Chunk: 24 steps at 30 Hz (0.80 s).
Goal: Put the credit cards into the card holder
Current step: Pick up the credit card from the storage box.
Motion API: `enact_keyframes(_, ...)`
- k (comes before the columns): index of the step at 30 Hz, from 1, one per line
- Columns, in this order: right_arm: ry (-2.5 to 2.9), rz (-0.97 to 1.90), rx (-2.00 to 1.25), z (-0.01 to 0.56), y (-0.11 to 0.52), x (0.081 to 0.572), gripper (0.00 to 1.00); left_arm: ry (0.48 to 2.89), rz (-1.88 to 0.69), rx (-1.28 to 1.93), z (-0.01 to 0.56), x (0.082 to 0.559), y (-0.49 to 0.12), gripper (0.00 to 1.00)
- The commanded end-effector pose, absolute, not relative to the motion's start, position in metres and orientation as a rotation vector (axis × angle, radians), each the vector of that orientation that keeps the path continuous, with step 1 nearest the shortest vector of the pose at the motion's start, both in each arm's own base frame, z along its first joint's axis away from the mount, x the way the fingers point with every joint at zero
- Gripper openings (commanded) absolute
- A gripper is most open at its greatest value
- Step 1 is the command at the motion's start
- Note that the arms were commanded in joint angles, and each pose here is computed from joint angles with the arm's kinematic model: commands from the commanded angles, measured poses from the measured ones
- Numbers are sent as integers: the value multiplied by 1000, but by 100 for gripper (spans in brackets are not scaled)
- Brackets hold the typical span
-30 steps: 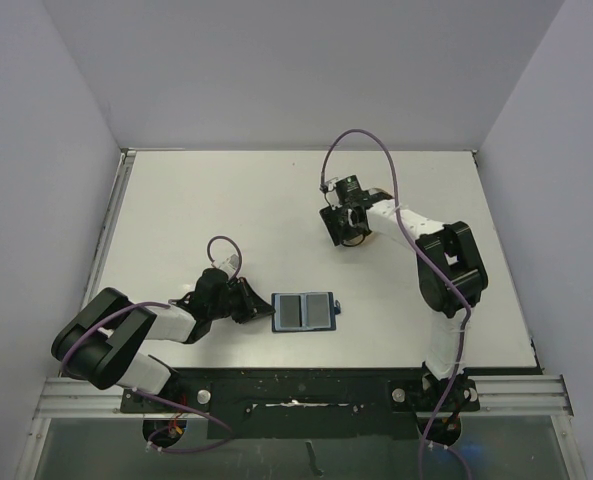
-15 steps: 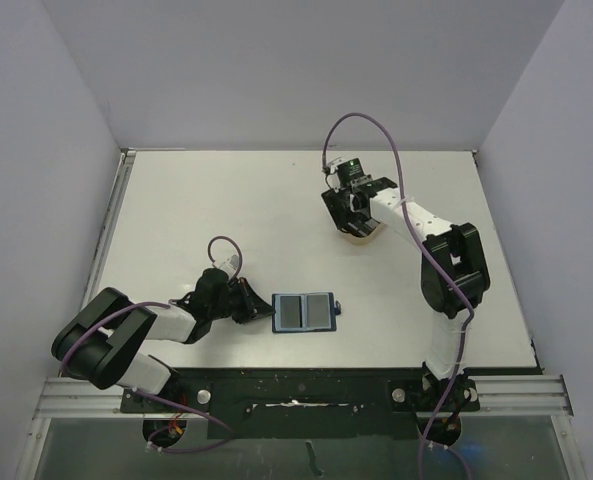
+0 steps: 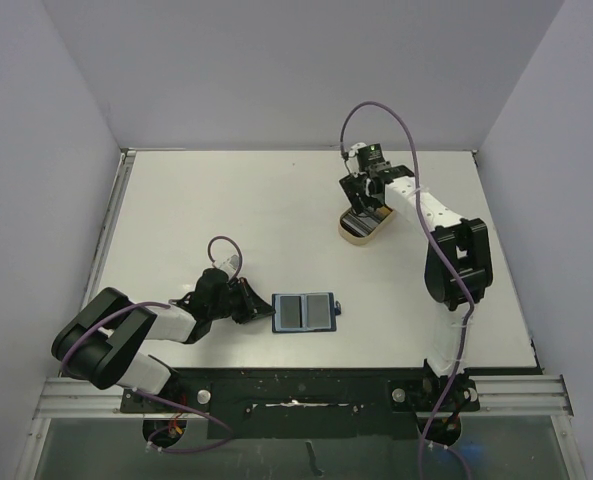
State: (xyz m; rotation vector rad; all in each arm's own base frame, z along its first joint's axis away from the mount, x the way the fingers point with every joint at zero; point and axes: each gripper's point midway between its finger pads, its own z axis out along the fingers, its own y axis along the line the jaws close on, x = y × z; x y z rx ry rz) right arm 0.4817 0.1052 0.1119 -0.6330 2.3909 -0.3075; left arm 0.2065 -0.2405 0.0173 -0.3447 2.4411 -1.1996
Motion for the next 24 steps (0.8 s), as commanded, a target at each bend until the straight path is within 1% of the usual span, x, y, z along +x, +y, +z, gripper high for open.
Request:
enact_keyframes(1, 2316, -202, -621, 125, 106, 509, 72, 2394, -1247, -302, 29, 213, -249, 0)
enact_keyframes(9, 2332, -12, -592, 98, 111, 527, 70, 2400, -1249, -303, 27, 214, -250, 0)
enact_keyframes(16, 2389, 87, -613, 65, 114, 519, 67, 2400, -1242, -303, 28, 215, -250, 0)
enact_keyframes(20, 2403, 138, -617, 62, 119, 512, 62, 2403, -1252, -304, 27, 215, -252, 0)
enact_keyframes(24, 2388, 184, -608, 68, 124, 505, 53, 2405, -1257, -301, 26, 214, -252, 0)
